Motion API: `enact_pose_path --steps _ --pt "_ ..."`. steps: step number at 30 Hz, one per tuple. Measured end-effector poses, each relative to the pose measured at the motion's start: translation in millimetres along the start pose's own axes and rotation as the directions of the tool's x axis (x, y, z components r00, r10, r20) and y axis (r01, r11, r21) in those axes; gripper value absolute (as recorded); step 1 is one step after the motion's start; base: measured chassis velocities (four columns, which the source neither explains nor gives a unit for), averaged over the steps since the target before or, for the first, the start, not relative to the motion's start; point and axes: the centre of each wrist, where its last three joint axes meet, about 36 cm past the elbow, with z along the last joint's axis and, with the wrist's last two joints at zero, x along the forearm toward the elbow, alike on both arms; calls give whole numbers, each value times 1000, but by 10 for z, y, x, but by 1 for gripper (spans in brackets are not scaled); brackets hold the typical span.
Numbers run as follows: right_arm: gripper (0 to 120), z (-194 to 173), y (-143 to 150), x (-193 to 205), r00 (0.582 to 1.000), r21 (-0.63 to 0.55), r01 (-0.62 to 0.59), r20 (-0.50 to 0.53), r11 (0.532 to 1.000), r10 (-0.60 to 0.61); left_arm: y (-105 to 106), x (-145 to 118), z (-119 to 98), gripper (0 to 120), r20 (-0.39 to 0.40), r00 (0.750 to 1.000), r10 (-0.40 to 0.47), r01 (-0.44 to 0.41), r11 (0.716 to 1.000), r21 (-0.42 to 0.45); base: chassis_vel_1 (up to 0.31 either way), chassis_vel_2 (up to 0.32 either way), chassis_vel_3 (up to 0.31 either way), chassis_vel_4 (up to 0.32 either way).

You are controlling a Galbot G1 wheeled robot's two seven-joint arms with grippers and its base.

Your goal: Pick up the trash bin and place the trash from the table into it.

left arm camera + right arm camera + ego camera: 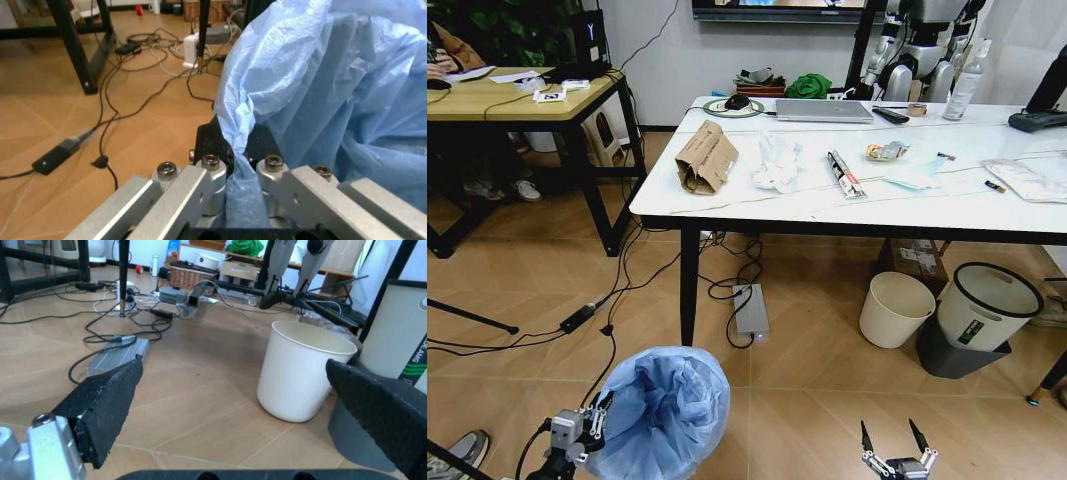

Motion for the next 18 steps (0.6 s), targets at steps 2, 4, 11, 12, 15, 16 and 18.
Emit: enact_pose_path --steps 2,4,11,12,15,16,18 --pt "100 1 2 0 1000 0 0 0 1000 0 4 3 9 0 -10 1000 2 -2 1000 2 0 0 0 0" --pt "100 4 3 2 1000 -1 1 -1 1000 -1 12 9 23 0 -22 1000 6 -6 1000 0 0 0 0 0" --pt "100 14 5 11 1000 -1 0 -4 1000 0 38 7 78 0 -32 999 -2 1 1000 -16 0 0 0 0" --pt "100 14 6 11 1000 -2 1 -4 1000 -1 40 7 81 0 -33 999 -3 2 1000 -14 0 0 0 0" --pt "100 16 10 11 1000 -2 1 -5 1000 -1 40 8 83 0 -34 999 -5 5 1000 -7 0 0 0 0" --pt "100 16 11 11 1000 -3 2 -5 1000 -2 40 8 84 0 -34 999 -5 5 1000 -6 0 0 0 0" --pt "100 16 12 8 1000 -3 2 -5 1000 -2 38 9 86 0 -35 999 -7 7 1000 -1 0 0 0 0"
